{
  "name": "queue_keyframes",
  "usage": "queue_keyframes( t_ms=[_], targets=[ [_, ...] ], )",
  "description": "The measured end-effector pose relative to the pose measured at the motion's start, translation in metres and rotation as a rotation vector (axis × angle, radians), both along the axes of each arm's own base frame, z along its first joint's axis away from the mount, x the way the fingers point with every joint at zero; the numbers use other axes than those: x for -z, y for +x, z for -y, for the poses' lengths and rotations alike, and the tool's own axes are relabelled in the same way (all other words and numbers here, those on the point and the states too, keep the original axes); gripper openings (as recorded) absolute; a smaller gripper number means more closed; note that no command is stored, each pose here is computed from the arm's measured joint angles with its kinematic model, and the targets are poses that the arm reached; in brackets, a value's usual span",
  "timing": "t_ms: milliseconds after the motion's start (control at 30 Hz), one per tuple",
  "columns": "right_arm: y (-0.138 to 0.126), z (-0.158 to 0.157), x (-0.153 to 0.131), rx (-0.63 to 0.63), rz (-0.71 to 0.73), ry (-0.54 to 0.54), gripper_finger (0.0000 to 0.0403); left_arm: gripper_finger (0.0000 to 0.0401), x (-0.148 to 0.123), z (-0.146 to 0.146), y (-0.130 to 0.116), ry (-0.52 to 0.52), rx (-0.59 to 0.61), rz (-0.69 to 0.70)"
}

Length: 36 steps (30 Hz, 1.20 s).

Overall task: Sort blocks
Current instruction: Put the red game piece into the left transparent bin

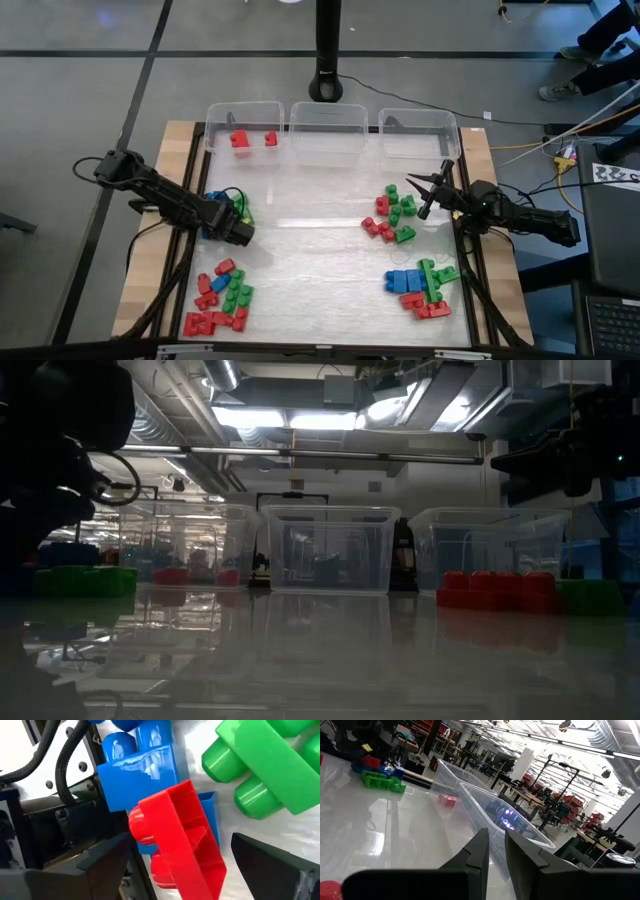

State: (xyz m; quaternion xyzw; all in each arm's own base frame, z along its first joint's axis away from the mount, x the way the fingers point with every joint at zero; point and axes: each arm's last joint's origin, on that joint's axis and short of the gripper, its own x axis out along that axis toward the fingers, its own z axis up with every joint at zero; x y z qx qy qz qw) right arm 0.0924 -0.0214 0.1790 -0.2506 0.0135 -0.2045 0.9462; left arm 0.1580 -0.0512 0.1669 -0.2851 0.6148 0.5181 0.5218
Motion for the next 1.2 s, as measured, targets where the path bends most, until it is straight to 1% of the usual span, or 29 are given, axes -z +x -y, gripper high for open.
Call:
queue_keyframes(
  t_ms=[167, 467, 567, 867, 1200],
  targets=[
    [0.0, 0.0, 0.0001, 0.0, -0.001, -0.001, 0.0065, 0.0293, 0.0, 0.0009, -0.0001, 0.005, 0.004, 0.003],
    [0.0002, 0.0, 0.0026, 0.0, -0.026, 0.003, 0.0065, 0.0189, -0.0003, 0.001, 0.0003, 0.001, 0.019, 0.005],
    [0.0002, 0.0, 0.0031, 0.0, -0.032, 0.004, 0.0065, 0.0164, -0.0006, 0.0011, 0.0004, -0.003, 0.027, 0.002],
    [0.0002, 0.0, 0.0034, 0.0, -0.036, 0.005, 0.0065, 0.0164, -0.0011, 0.0014, 0.0007, -0.019, 0.043, -0.003],
    [0.0, 0.0004, 0.0034, 0.016, -0.038, 0.001, 0.0065, 0.0163, -0.008, 0.0039, 0.0075, -0.048, 0.083, 0.027]
  ],
)
